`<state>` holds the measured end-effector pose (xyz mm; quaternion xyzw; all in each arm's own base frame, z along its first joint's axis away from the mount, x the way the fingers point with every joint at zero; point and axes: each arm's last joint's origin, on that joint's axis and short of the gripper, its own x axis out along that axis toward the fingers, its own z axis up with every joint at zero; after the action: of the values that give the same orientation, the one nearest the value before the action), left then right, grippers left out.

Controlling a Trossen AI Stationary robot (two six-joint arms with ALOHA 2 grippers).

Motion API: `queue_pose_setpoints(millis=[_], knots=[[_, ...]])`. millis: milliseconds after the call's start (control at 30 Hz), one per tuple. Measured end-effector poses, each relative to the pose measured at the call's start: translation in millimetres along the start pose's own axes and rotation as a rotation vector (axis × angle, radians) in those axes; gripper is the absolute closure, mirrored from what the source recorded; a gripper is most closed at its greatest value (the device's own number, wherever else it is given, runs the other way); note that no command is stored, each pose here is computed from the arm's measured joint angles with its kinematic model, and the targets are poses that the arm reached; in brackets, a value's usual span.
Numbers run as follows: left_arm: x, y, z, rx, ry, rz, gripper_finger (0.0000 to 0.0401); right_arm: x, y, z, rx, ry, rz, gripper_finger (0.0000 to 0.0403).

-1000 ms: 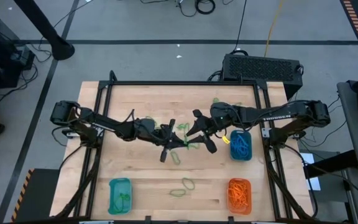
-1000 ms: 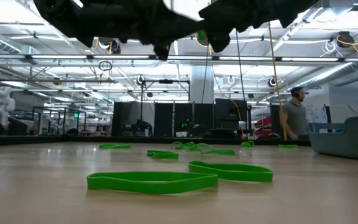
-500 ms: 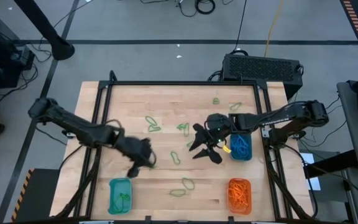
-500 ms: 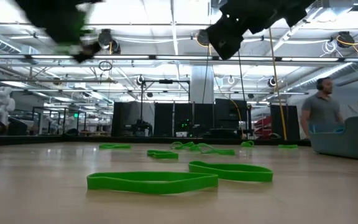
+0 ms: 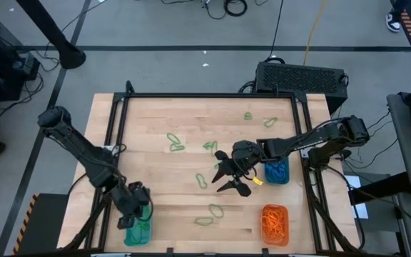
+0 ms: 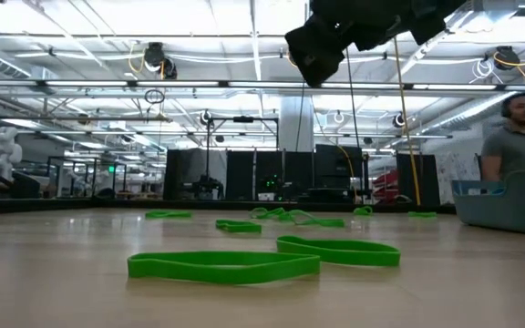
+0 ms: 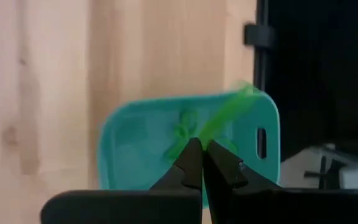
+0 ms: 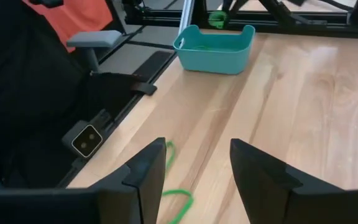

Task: Sort rubber bands into baskets
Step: Put the green rubber band into the green bin

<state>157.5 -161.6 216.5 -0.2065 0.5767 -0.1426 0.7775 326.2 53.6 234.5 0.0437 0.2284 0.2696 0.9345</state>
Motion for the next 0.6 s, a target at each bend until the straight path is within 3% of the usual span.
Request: queue_pose_setpoints(millis=[400, 600], knots=[[21.7, -12.6, -20.2, 0.084, 0.106, 0.023, 0.0394, 0.1, 0.0, 0.9, -0.005, -0.009, 0.001, 0.0232], [21.6, -10.5, -20.8, 0.029, 0.111, 0.048, 0.0346, 0.1, 0.0, 0.9, -0.007, -0.009, 0.001, 0.0232]])
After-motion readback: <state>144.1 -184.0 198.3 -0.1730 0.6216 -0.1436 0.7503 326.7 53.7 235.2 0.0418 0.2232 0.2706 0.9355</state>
